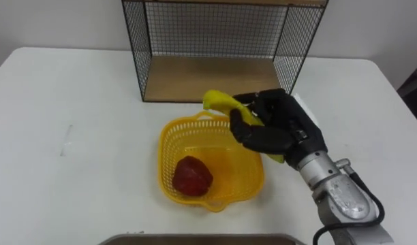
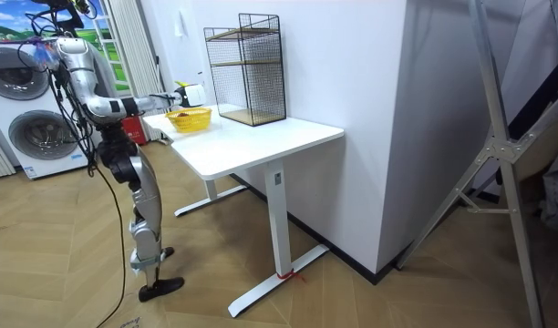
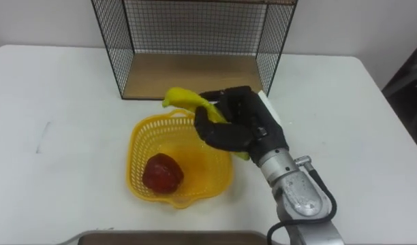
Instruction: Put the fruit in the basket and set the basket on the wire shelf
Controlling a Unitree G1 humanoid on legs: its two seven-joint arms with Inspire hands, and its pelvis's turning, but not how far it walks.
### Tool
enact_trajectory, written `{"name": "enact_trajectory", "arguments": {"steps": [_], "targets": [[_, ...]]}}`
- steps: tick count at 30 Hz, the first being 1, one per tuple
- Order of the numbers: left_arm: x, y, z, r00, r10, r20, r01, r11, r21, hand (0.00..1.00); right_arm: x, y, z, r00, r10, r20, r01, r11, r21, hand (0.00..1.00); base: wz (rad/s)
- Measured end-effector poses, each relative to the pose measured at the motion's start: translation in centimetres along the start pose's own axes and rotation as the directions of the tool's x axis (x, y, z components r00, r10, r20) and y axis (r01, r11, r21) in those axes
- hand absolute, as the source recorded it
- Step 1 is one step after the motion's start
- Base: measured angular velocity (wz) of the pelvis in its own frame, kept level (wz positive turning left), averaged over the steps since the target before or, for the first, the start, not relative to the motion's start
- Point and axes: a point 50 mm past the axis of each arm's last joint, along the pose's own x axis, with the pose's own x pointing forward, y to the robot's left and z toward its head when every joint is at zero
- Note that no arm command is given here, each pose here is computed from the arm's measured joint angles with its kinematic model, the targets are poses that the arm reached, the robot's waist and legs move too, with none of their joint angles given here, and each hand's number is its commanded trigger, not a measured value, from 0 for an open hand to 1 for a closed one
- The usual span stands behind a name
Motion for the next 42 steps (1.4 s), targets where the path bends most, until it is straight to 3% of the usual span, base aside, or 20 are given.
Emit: {"name": "enact_trajectory", "arguments": {"steps": [1,2,3,21,29,33,37,40,42], "targets": [[0.1,0.2,0.3,1.000,0.004,0.007,-0.004,1.000,0.000,0.00,0.0,0.2,0.0,1.000,0.009,-0.002,-0.009,1.000,-0.002,0.51,0.00],[0.1,0.3,0.4,1.000,0.007,0.010,-0.007,1.000,0.001,0.00,0.0,0.4,-0.1,1.000,0.014,-0.003,-0.014,1.000,-0.004,0.16,0.00],[0.1,0.4,0.5,1.000,0.011,0.014,-0.011,1.000,0.003,0.00,0.1,0.5,-0.1,1.000,0.022,-0.005,-0.022,1.000,-0.007,0.00,0.04],[0.1,0.1,0.2,1.000,-0.013,0.005,0.013,0.999,0.039,0.00,0.0,0.3,-0.1,0.999,0.027,-0.022,-0.029,0.995,-0.097,0.00,0.03],[0.1,0.1,0.1,1.000,-0.007,-0.004,0.007,0.998,-0.063,0.00,0.0,0.2,-0.1,1.000,0.018,-0.025,-0.021,0.992,-0.126,0.00,-0.01],[0.0,0.2,-0.4,0.999,0.011,-0.031,-0.017,0.983,-0.184,0.00,0.0,0.2,-0.2,0.999,0.016,-0.029,-0.019,0.991,-0.130,0.00,0.00],[-0.1,0.4,-1.7,0.996,0.026,-0.088,-0.056,0.930,-0.364,0.00,-0.1,0.1,-0.3,0.999,0.013,-0.034,-0.018,0.991,-0.132,0.00,0.01],[-0.2,0.7,-3.1,0.984,0.039,-0.176,-0.131,0.825,-0.550,0.00,-0.2,-0.5,-0.4,0.999,-0.013,-0.049,0.007,0.994,-0.113,0.00,0.10],[-0.5,0.8,-4.4,0.967,0.054,-0.249,-0.210,0.718,-0.663,0.00,-0.4,-1.2,-0.3,0.998,-0.058,-0.040,0.056,0.997,-0.046,0.00,0.02]]}}
